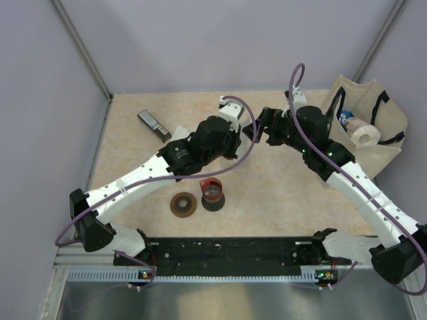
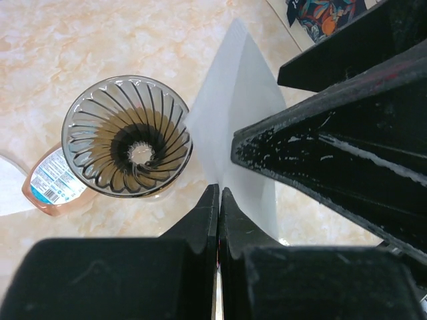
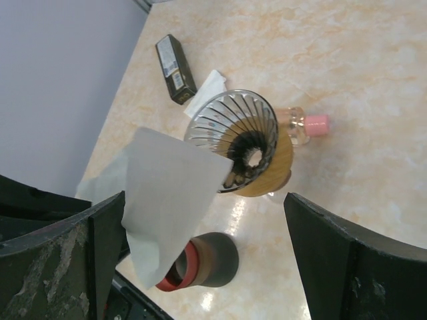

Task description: Place the coffee filter in the dripper

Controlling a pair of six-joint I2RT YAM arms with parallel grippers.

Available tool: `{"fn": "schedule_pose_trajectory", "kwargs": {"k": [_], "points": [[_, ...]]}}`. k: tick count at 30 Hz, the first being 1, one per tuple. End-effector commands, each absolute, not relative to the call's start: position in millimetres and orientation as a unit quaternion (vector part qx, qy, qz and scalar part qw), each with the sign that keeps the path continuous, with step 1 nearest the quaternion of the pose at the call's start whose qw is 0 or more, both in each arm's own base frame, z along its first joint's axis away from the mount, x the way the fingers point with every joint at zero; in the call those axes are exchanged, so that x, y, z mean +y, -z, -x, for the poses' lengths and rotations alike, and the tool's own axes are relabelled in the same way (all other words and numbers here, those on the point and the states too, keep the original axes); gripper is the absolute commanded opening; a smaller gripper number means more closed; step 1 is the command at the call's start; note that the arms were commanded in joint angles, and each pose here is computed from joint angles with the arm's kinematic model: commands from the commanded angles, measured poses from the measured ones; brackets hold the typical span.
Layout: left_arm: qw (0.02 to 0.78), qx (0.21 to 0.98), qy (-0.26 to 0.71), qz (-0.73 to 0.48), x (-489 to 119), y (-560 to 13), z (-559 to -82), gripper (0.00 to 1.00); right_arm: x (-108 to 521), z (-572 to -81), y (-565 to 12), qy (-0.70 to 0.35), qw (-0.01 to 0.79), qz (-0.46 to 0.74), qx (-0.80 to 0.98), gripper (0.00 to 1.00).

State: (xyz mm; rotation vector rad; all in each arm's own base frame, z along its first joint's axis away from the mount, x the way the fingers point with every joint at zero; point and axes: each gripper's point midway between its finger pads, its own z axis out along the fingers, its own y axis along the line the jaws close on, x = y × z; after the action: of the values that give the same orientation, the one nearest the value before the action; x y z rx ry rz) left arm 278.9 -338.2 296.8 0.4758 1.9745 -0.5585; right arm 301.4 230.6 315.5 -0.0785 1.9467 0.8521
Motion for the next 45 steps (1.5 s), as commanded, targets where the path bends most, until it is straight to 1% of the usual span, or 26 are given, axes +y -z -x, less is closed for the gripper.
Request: {"fn": "schedule_pose_trajectory", "kwargs": {"k": [1,16,23,32,41,45], "points": [[0.525,0.800,0.238,-0.166,-331.2,-326.4,-281.2,0.00,212.8,-302.4,-325.3,-0.310,0.516,0.017,0.798,0.99],[0.533,0.797,0.242,-0.149,-322.9,-334.4,-278.5,0.00,188.4,-303.0,-299.5,-0.242,0.504,-0.006,0.829,0.97],[0.530,0.798,0.247,-0.149,-323.1,-332.3,-276.7,0.00,185.4,-303.0,-299.9,-0.234,0.508,-0.005,0.829,0.94],[0.524,0.796,0.262,-0.150,-325.0,-330.2,-271.6,0.00,167.5,-307.8,-290.1,-0.180,0.514,-0.011,0.839,0.92],[0.522,0.803,0.263,-0.119,-336.3,-324.5,-284.1,0.00,218.8,-299.1,-301.9,-0.301,0.477,0.033,0.825,0.88],[0.522,0.803,0.267,-0.105,-338.4,-325.6,-286.8,0.00,223.1,-301.4,-300.6,-0.303,0.477,0.031,0.825,0.80]]}}
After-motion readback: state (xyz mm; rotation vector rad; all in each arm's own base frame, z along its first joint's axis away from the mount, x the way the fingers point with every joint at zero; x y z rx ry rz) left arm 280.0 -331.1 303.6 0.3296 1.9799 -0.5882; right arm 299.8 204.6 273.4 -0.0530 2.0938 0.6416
